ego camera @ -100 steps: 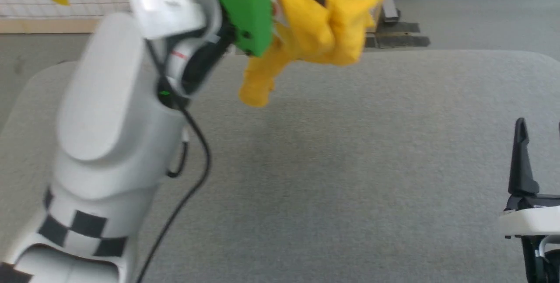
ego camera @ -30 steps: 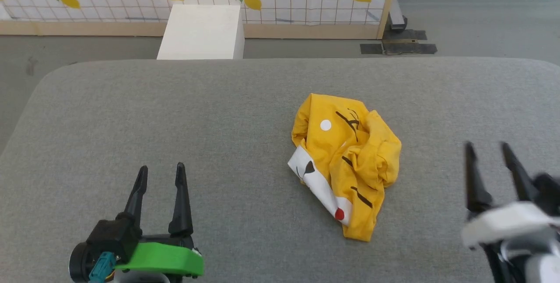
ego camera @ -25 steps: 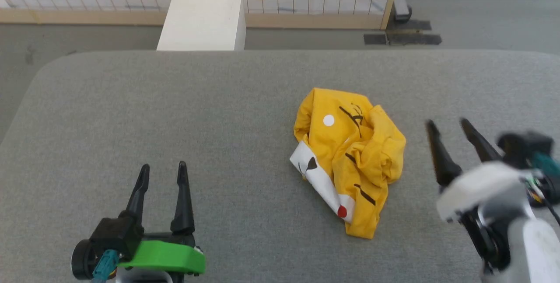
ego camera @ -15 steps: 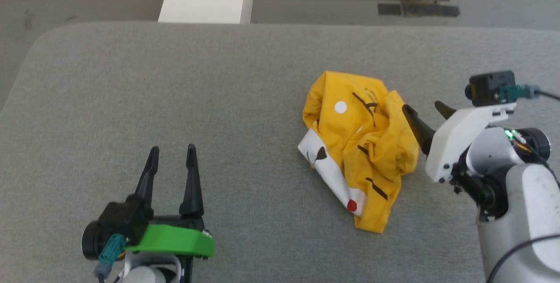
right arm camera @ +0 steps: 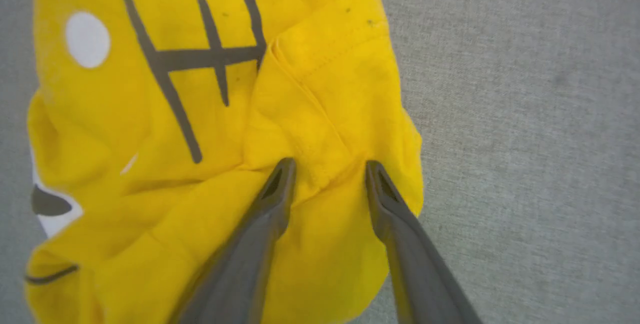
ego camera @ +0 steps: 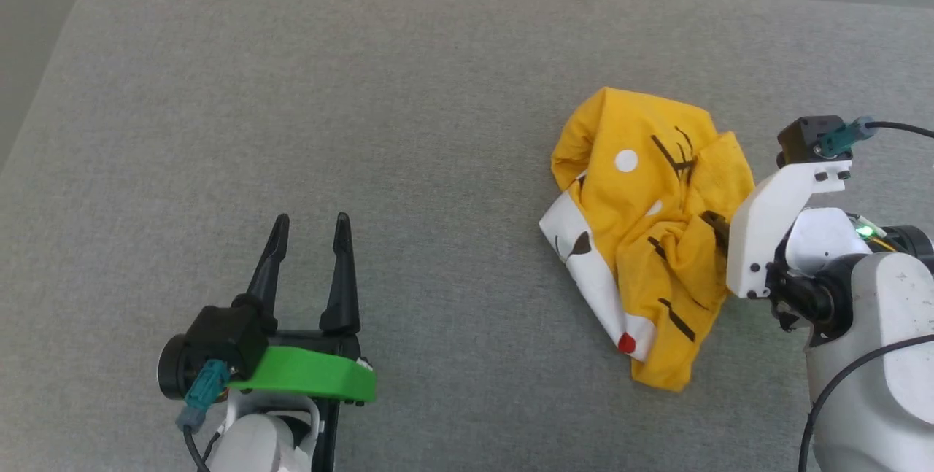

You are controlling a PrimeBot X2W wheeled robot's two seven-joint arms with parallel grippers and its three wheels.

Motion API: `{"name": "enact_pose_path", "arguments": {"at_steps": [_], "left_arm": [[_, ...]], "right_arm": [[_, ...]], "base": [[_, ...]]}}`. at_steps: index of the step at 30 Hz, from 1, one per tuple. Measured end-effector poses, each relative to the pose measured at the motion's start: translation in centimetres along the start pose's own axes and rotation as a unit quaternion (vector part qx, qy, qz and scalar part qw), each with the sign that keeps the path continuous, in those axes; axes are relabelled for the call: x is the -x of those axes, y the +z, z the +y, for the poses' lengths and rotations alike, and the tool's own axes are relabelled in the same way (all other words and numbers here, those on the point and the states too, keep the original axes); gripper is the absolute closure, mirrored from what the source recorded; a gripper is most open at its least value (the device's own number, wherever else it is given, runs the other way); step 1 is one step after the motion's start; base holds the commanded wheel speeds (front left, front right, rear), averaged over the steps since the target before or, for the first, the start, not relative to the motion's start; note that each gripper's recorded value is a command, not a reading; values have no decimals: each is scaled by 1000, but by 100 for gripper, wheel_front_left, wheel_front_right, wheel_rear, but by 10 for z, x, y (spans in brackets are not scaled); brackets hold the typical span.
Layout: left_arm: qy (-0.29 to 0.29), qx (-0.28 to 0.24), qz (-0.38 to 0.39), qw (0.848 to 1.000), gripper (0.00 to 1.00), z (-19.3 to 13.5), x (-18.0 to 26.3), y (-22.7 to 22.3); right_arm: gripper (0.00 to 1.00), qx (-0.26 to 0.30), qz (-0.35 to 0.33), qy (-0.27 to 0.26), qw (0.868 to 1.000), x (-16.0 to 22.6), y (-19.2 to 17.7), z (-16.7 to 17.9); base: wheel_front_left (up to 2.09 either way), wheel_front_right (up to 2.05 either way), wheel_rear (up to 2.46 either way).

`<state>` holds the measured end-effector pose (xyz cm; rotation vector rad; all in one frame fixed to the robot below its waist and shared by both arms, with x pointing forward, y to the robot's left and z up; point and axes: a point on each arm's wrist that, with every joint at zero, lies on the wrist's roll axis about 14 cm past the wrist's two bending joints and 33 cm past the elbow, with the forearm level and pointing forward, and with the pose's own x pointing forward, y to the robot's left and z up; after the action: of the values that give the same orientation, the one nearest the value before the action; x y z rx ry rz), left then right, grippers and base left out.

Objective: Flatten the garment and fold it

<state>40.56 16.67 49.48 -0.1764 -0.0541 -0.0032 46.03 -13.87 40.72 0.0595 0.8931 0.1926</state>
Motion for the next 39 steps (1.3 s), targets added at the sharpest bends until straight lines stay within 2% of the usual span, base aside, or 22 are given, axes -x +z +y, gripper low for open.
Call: {"name": "enact_pose_path", "arguments": {"at_steps": [6,11,14,18,20,23,26,28,29,30,31,35,39], "left_arm": [[9,0,-4,1000,0,5,3,3],[4,2,-20,1000,0,1,6,15],[0,0,-27,1000,0,-2,11,21],[-6,-4,-33,999,0,-5,19,25],[-7,-5,-34,999,0,-5,21,27],[-10,-4,-31,999,0,-7,22,25],[-14,-7,-25,1000,0,-9,21,20],[-19,-7,-22,1000,0,-11,20,18],[-23,-6,-20,1000,0,-13,20,17],[-25,-6,-19,999,0,-14,19,16],[-28,-6,-17,999,0,-16,19,14],[-38,-5,-15,999,0,-23,17,12],[-44,-6,-20,999,0,-26,18,16]], "right_arm": [[100,-2,-19,9,1000,3,6,6],[100,-21,-109,-4,994,28,41,-6],[100,-36,-176,-30,983,54,66,-29],[100,-69,-246,-95,962,95,78,-86],[100,-77,-248,-136,956,108,62,-115],[100,-98,-206,-189,955,113,6,-150],[100,-115,-147,-225,956,110,-55,-169],[100,-121,-126,-237,956,108,-80,-173],[97,-123,-117,-243,955,108,-91,-174],[43,-120,-113,-246,955,107,-96,-174],[0,-115,-113,-250,955,108,-99,-174],[0,-97,-146,-246,953,110,-86,-167],[0,-58,-215,-196,955,112,-34,-131]], "base": [[0,0,0],[0,0,0],[0,0,0],[0,0,0],[0,0,0],[0,0,0],[0,0,0],[0,0,0],[0,0,0],[0,0,0],[0,0,0],[0,0,0],[0,0,0]]}}
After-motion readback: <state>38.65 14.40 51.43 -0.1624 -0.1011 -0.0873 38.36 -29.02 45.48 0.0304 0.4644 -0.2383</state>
